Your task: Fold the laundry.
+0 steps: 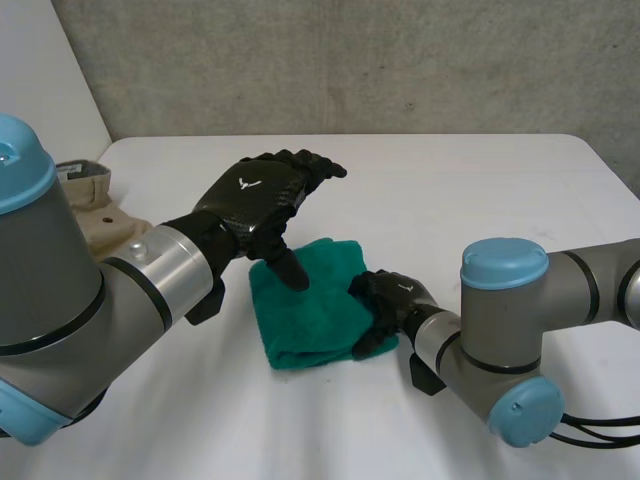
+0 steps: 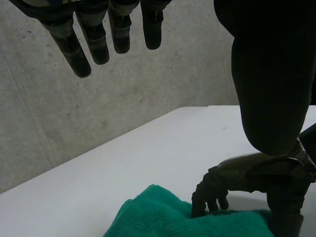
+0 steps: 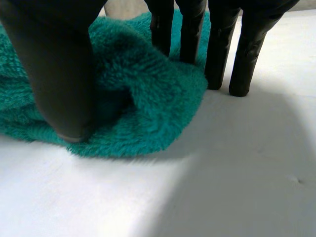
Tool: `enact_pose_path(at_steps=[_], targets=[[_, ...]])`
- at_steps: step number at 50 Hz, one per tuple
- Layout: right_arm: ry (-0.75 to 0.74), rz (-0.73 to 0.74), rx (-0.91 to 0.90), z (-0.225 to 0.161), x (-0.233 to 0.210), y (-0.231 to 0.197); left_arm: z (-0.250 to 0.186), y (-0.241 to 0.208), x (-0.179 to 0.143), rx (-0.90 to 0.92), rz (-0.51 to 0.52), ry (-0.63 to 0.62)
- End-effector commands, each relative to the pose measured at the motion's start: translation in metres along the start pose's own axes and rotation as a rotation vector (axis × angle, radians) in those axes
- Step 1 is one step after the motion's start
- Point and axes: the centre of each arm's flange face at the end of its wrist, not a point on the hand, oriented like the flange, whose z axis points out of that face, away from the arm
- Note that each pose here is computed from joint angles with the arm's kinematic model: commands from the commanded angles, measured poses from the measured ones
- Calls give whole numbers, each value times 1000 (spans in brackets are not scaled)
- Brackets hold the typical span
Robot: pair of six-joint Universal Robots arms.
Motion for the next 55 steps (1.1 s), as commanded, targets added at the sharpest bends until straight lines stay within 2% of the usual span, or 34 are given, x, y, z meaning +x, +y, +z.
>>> enact_pose_path(at_steps=[1,10,15,23,30,35,41,46,50,55], targets=[[-5,-8,24,8,0,-4,0,0,-1,0,-1,-1],[-15,-53,111,16,-1,-30,0,0,-1,0,-1,-1],[-16,-142,181,25,5,-55,1,0,-2,0,0,-4],[127,-299,251,63,84,-100,3,0,-3,0,0,-8],[270,-307,329,79,161,-138,8,7,-6,-15,-4,-24],[409,-285,393,73,239,-164,12,13,-9,-33,-6,-49],[538,-277,462,59,299,-181,17,17,-10,-44,-10,-50],[745,-267,477,33,361,-181,18,21,-8,-53,-12,-47],[849,-290,437,25,387,-170,19,24,-8,-63,-14,-45],[893,-306,398,24,398,-159,21,26,-8,-68,-15,-44]])
